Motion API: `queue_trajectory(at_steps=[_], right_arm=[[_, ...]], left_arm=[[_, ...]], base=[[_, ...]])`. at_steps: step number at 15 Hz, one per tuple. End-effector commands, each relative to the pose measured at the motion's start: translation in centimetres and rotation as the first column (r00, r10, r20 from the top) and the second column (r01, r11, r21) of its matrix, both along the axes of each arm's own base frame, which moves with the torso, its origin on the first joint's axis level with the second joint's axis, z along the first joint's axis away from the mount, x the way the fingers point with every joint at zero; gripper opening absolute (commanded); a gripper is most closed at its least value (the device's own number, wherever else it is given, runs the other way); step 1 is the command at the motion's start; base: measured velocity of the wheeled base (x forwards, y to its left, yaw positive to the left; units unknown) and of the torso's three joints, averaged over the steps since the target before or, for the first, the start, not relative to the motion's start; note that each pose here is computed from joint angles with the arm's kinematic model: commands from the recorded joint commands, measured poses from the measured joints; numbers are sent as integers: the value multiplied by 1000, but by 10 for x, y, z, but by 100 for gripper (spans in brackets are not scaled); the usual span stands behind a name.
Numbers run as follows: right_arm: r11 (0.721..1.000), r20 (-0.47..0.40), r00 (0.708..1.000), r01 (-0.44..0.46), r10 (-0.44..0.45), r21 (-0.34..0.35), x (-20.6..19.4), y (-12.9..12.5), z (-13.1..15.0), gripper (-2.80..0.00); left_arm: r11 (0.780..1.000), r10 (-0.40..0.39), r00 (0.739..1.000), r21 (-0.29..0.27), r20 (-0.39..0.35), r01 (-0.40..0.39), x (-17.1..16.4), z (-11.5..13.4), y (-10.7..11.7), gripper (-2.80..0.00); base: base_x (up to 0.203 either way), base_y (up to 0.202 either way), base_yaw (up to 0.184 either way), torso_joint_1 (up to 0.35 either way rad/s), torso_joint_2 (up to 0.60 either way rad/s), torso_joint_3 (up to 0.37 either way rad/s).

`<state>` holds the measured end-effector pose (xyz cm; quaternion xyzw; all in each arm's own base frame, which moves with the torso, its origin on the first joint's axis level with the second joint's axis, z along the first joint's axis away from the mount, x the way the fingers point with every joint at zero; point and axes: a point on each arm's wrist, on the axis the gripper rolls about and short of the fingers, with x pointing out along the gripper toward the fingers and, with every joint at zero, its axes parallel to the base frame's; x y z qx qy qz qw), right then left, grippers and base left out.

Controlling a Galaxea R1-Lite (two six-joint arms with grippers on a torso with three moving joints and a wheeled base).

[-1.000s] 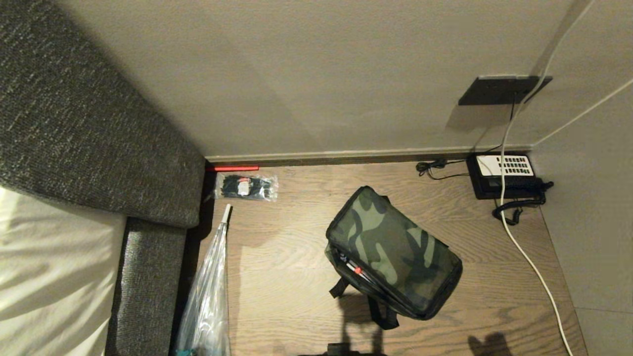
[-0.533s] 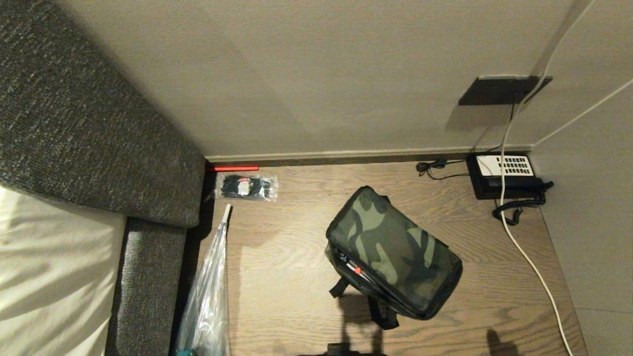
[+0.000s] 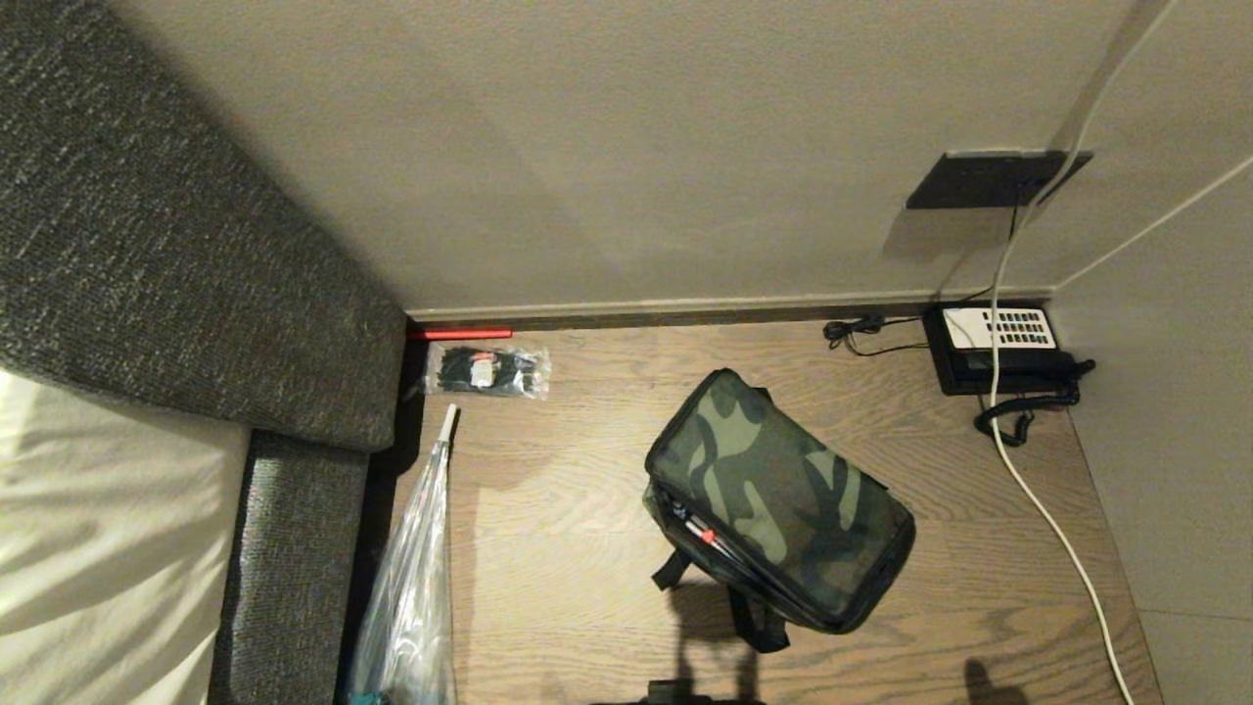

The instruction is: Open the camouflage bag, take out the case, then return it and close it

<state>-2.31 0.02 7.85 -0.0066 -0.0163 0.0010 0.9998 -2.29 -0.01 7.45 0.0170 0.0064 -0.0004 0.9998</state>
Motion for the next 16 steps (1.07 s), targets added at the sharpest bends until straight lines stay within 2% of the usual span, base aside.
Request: queue_trajectory(at_steps=[1,11,16], right_arm=[[1000,-2,1000,-1,1,1,0,0,-4,-280],[1000,-5,1000,-1,1,1,0,0,-5,-280],[1000,-2,1000,-1,1,1,0,0,-4,-280]], left_arm=[[1000,1,1000,1,0,-1,0,0,0,-280],[1000,2,1000,-6,0,-2,0,0,0,-280],[999,9,1000,-40,0,-9,0,0,0,-280]], base=[[0,0,0,0,0,0],[0,0,0,0,0,0],[0,0,0,1,1,68]])
